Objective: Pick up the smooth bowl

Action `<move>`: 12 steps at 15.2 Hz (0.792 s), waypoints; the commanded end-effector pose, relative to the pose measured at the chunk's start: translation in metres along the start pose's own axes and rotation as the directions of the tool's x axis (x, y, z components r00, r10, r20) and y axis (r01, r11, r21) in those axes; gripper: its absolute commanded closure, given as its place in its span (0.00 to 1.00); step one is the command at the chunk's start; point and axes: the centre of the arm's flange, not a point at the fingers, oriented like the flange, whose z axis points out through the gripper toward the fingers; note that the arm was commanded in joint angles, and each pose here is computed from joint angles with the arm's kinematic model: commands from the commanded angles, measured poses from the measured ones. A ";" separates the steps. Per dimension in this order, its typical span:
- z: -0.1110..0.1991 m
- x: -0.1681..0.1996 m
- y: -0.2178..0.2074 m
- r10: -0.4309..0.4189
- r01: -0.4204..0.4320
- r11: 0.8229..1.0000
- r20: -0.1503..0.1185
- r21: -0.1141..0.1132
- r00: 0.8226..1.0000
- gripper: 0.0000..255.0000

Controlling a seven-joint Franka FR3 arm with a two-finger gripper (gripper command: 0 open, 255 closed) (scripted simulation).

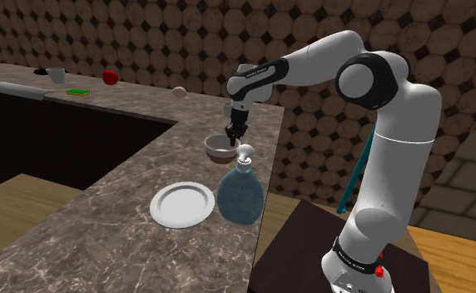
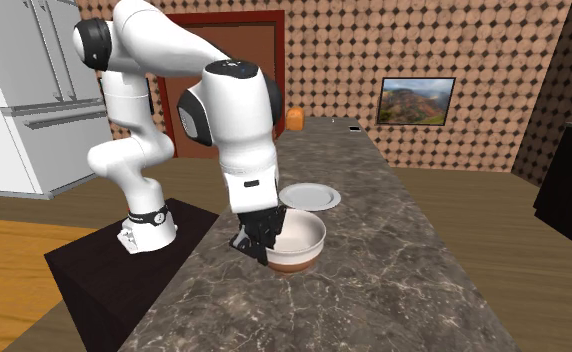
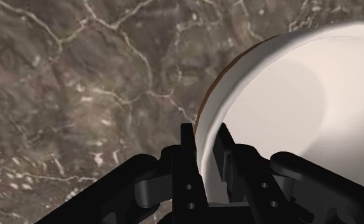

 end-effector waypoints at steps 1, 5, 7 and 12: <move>-0.010 -0.001 -0.002 0.000 0.000 1.000 -0.001 0.000 1.000 1.00; -0.031 -0.001 -0.005 0.000 0.000 1.000 -0.001 0.000 1.000 1.00; -0.041 -0.001 -0.007 0.000 0.000 1.000 -0.001 0.000 1.000 1.00; -0.067 -0.001 -0.011 0.000 0.000 1.000 -0.001 0.000 1.000 1.00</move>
